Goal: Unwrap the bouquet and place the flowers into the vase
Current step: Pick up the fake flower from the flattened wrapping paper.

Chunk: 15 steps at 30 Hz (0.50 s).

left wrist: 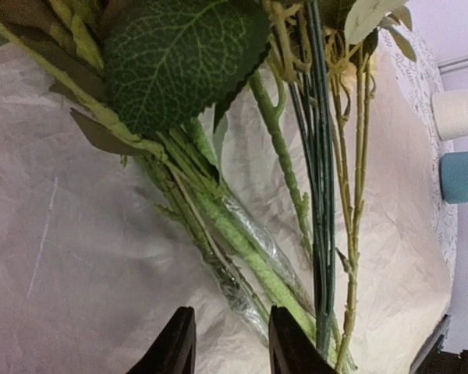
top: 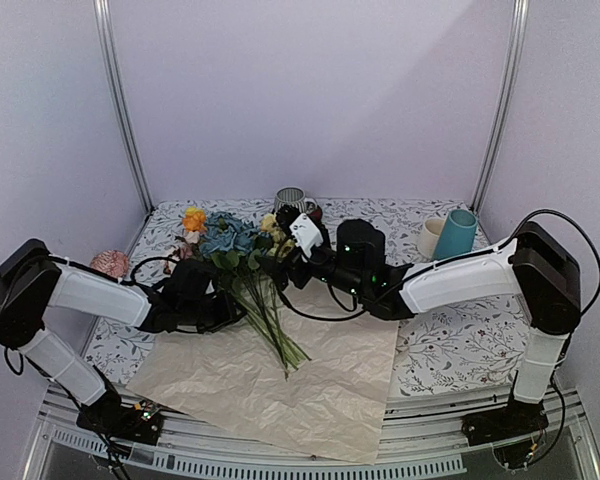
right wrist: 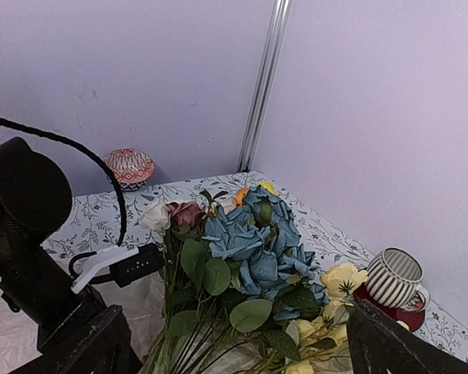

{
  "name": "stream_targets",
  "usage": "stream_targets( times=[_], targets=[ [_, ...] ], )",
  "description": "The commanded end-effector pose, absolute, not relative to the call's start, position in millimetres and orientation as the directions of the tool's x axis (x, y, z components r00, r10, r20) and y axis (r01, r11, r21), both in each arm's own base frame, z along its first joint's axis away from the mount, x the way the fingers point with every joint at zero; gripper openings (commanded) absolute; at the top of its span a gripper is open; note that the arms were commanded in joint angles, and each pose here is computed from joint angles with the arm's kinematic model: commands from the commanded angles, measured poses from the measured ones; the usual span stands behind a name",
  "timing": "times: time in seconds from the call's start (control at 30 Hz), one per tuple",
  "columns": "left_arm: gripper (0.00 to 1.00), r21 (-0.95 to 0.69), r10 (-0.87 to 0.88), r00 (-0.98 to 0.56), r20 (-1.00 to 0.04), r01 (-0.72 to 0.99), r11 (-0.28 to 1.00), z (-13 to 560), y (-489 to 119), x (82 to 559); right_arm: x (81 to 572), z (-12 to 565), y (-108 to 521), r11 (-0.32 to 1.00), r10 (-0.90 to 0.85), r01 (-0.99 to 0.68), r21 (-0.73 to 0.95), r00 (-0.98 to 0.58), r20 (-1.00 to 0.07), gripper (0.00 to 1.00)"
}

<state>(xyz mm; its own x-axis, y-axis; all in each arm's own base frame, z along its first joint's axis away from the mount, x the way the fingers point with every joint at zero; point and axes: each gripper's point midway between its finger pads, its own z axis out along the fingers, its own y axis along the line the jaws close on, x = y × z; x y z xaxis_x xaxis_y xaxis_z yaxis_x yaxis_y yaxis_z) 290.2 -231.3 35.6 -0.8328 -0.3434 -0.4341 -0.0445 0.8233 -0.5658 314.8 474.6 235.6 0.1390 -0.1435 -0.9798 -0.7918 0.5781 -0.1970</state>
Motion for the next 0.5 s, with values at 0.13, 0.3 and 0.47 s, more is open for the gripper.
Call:
stream_targets(
  times=[0.13, 0.3, 0.47],
  targets=[
    [0.33, -0.586, -0.419, -0.792, -0.443, -0.098, 0.804, 43, -229, 309, 299, 247, 461, 0.559, -0.067, -0.821, -0.115, 0.093, -0.993, 0.99],
    [0.27, -0.597, -0.445, -0.785, -0.431, -0.122, 0.793, 42, -228, 311, 298, 243, 459, 0.559, -0.068, -0.821, -0.111, 0.087, -0.994, 0.99],
    [0.26, -0.610, -0.469, -0.778, -0.417, -0.143, 0.780, 41, -229, 314, 298, 242, 456, 0.564, -0.065, -0.818, -0.111, 0.090, -0.994, 0.99]
  ],
)
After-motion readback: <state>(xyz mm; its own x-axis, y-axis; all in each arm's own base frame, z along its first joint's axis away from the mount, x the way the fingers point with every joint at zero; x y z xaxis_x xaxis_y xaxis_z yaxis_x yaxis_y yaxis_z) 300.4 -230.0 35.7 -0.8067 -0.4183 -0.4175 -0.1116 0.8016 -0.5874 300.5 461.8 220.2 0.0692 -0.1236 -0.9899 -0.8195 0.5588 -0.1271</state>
